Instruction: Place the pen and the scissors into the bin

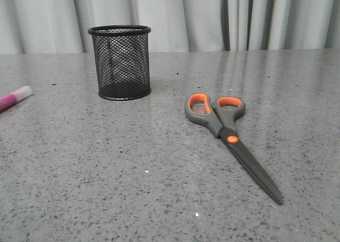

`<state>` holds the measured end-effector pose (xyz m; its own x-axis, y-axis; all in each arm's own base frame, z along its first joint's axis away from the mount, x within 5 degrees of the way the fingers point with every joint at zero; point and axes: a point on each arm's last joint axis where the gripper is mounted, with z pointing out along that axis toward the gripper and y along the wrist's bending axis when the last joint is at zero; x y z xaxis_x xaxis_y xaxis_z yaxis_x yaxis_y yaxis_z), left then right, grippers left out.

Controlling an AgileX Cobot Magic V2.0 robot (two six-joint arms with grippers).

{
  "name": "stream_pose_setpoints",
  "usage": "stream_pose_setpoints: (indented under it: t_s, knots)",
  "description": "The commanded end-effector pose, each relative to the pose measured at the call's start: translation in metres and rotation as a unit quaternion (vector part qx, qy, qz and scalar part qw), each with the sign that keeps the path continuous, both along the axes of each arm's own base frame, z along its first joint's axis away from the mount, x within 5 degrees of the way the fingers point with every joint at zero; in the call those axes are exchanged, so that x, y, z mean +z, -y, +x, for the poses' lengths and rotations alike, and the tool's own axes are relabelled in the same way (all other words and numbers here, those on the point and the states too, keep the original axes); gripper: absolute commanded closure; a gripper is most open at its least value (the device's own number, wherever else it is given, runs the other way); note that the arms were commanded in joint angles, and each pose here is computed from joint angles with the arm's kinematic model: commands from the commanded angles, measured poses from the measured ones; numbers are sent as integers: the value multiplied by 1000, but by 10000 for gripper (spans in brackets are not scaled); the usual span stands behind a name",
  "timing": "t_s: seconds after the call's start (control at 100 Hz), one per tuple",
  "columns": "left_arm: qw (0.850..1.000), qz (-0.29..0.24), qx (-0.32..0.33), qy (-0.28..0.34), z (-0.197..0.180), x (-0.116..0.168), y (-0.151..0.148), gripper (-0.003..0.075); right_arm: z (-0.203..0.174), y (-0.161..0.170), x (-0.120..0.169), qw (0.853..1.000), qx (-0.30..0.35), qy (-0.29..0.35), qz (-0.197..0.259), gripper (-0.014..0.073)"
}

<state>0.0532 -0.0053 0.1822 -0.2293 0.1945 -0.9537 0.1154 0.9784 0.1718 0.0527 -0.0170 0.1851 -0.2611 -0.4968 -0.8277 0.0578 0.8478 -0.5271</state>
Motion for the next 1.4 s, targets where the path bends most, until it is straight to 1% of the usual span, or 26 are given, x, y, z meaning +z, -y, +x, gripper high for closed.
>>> stream_pose_setpoints:
  t_s: [0.0,0.03,0.12,0.17,0.26,0.33,0.48,0.57,0.62,0.67,0.7,0.75,0.82,0.97,1.06,1.09,1.12,1.16,1.17,1.18,1.21,1.26,1.29,1.31,1.34,1.39]
  knots:
    - [1000,-9,4,13,0,-10,0,739,0,0,3,996,10,28,-89,657]
    - [1000,-9,4,13,0,-10,0,739,0,1,5,993,8,27,-119,657]
    - [1000,-9,4,13,0,-10,0,739,0,3,8,982,7,28,-184,657]
    - [1000,-16,4,15,0,-9,0,739,0,4,9,973,4,27,-228,657]
    - [998,-58,2,17,0,-8,2,739,0,4,11,963,5,29,-266,657]
    - [998,-62,2,17,0,-8,2,739,0,4,13,957,6,30,-290,657]
    - [998,-62,2,17,0,-8,2,739,1,-3,16,954,37,56,-292,657]
    - [998,-62,2,17,0,-8,2,739,2,-9,19,950,69,82,-293,657]
    - [998,-62,2,18,0,-8,2,739,2,-16,21,945,99,107,-294,657]
    - [998,-64,2,20,0,-8,2,739,1,-25,25,935,138,138,-295,657]
    - [998,-65,2,22,0,-7,2,739,0,-31,27,927,165,161,-295,657]
    - [997,-71,2,23,0,-7,2,739,-1,-36,29,919,190,181,-295,657]
    - [996,-86,2,24,0,-6,3,739,-2,-40,31,912,207,195,-295,657]
    - [993,-118,0,22,0,-6,5,739,-4,-43,33,905,224,210,-294,657]
    - [990,-139,-1,22,0,-5,6,739,-6,-49,35,895,248,229,-293,657]
    - [989,-148,-1,25,0,-5,6,739,-7,-51,36,889,260,238,-292,657]
    - [987,-159,-1,26,0,-4,6,739,-9,-55,37,880,277,252,-291,657]
    - [983,-180,-1,27,0,-4,7,739,-11,-59,38,873,297,267,-281,657]
    - [982,-185,-1,27,0,-3,7,739,-13,-60,39,869,305,273,-277,657]
    - [981,-194,-2,27,0,-3,8,739,-13,-61,39,869,310,276,-271,657]
    - [976,-215,-3,26,0,-3,8,739,-16,-65,41,860,331,289,-259,657]
    - [965,-262,-5,23,0,-2,10,739,-19,-68,43,853,352,305,-235,657]
    - [954,-300,-7,21,0,0,12,739,-20,-70,43,856,367,306,-197,657]
    - [949,-315,-7,21,0,0,12,739,-21,-70,44,857,373,308,-175,657]
    - [937,-350,-9,19,0,1,14,739,-22,-71,46,861,384,308,-124,657]
    - [924,-382,-10,17,0,3,15,739,-24,-71,48,862,396,310,-58,657]
